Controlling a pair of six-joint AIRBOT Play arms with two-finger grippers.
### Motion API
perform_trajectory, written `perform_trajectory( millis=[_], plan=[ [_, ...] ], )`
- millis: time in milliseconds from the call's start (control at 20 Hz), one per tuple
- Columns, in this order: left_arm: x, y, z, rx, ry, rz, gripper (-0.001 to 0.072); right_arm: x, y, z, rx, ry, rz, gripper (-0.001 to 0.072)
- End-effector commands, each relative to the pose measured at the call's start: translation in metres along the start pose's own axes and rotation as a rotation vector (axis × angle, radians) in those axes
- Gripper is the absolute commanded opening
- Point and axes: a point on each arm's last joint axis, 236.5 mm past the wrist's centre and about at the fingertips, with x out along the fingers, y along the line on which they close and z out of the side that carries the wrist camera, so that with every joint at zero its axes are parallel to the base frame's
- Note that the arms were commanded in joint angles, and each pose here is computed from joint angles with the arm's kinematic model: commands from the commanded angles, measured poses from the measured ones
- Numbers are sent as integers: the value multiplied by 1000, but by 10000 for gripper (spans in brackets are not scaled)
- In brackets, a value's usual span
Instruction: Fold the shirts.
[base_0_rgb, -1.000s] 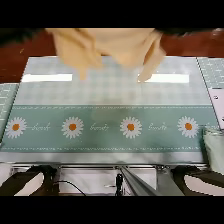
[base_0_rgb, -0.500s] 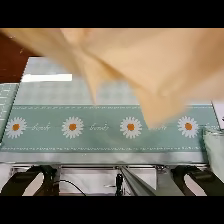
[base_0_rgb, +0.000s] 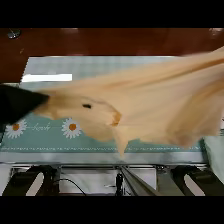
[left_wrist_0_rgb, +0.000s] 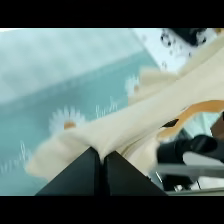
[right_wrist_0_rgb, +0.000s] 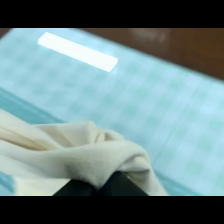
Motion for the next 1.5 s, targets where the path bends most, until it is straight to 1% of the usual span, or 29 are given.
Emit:
perform_trajectory(
  millis=[0,100,200,350,500,650,700,750,800,850,950,1050,1100,1150,1200,1250,1300,1350,1400,1450],
  plan=[
    [56,62,-92,-248,197,0,23,83,-19,-43,138,140,87,29],
    [86,97,-113,-339,179,36,23,140,-37,-64,214,204,129,29],
    [109,132,-116,-402,109,101,23,193,-57,-74,270,256,153,29],
    [136,176,-102,-419,30,196,22,273,-78,-77,407,253,227,29],
    [167,219,-99,-456,26,290,23,337,-85,-77,576,232,336,30],
    [188,247,-93,-501,60,329,24,382,-92,-79,711,237,416,30],
    [194,251,-87,-505,66,330,37,393,-95,-80,745,240,429,46],
    [198,253,-79,-503,67,325,159,402,-99,-79,773,238,443,269],
    [201,251,-71,-496,78,311,412,405,-102,-78,786,239,457,590],
    [199,247,-63,-473,102,288,709,402,-110,-75,788,237,468,629],
    [170,254,-52,-418,186,303,707,374,-136,-69,756,254,480,627],
    [124,276,-56,-462,263,364,707,324,-170,-88,720,354,471,621],
    [103,285,-63,-503,284,382,707,297,-190,-113,690,440,418,621],
    [87,290,-75,-559,308,387,707,268,-217,-151,669,558,297,622],
    [78,292,-91,-640,331,379,706,248,-243,-181,711,612,158,622],
    [80,288,-110,-722,352,347,707,236,-260,-200,781,585,68,622],
    [92,275,-124,-790,358,281,707,231,-264,-211,845,519,30,622],
    [111,254,-133,-817,354,167,707,229,-261,-224,894,468,4,622],
    [127,238,-140,-822,345,91,707,228,-252,-242,911,446,-21,622],
    [141,230,-152,-840,347,73,707,227,-241,-258,915,445,-35,622]
  ],
)
